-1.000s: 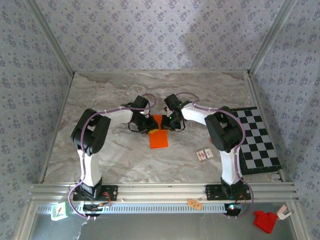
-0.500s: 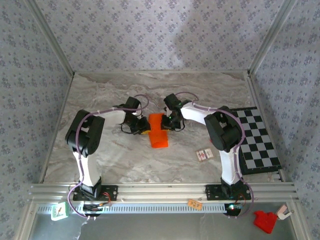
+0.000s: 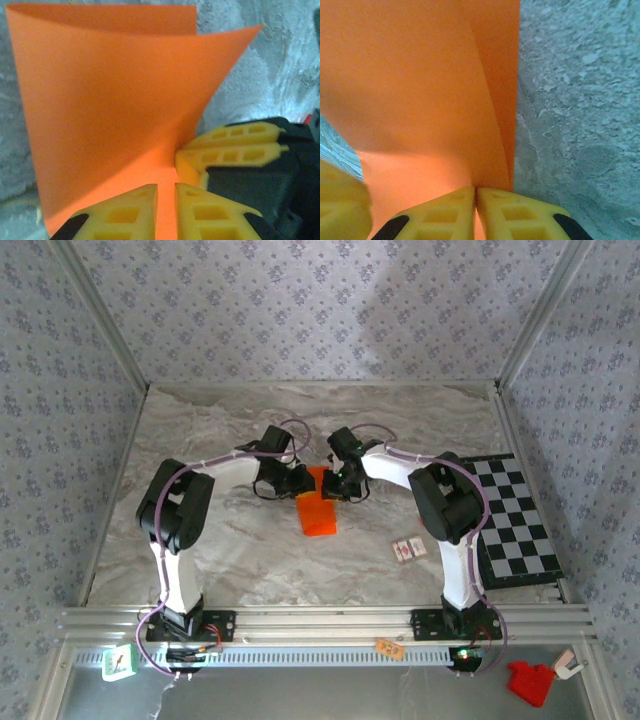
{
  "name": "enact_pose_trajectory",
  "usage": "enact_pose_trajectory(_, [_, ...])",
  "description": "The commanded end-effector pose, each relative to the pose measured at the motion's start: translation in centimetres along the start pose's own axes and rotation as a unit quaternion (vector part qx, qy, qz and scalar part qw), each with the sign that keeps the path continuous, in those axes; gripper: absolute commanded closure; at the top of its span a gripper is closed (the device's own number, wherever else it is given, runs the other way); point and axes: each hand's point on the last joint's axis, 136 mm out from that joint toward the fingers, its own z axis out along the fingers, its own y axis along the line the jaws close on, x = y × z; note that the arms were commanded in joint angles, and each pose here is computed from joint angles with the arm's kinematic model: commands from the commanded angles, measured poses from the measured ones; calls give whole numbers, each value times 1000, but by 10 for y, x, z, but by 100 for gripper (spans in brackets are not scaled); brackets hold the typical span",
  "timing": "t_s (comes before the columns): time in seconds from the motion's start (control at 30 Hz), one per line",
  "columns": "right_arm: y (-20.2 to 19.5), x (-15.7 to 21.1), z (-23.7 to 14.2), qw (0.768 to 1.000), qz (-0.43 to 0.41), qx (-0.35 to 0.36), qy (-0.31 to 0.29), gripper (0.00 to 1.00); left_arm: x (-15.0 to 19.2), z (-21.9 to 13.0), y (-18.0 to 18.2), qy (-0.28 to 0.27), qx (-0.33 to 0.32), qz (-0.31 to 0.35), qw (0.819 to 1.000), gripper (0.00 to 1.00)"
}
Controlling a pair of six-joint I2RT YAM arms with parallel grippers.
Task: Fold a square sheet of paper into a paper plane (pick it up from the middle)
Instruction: First fold the square sheet of paper in half at the center of the table.
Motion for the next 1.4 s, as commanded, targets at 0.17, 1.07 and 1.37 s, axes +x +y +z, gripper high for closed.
enact_pose_trajectory(0.17, [-101, 59, 42, 980, 32, 170, 98, 85, -10, 8, 45, -3, -38, -21, 999, 84])
enact_pose_trajectory(1.07, [-110, 64, 46, 980, 36, 172, 97, 84, -32, 2, 9, -33, 26, -23, 999, 82])
enact_pose_trajectory(1.37, [-117, 64, 43, 975, 27, 198, 96, 84, -48, 3, 62, -64, -19, -60, 996, 84])
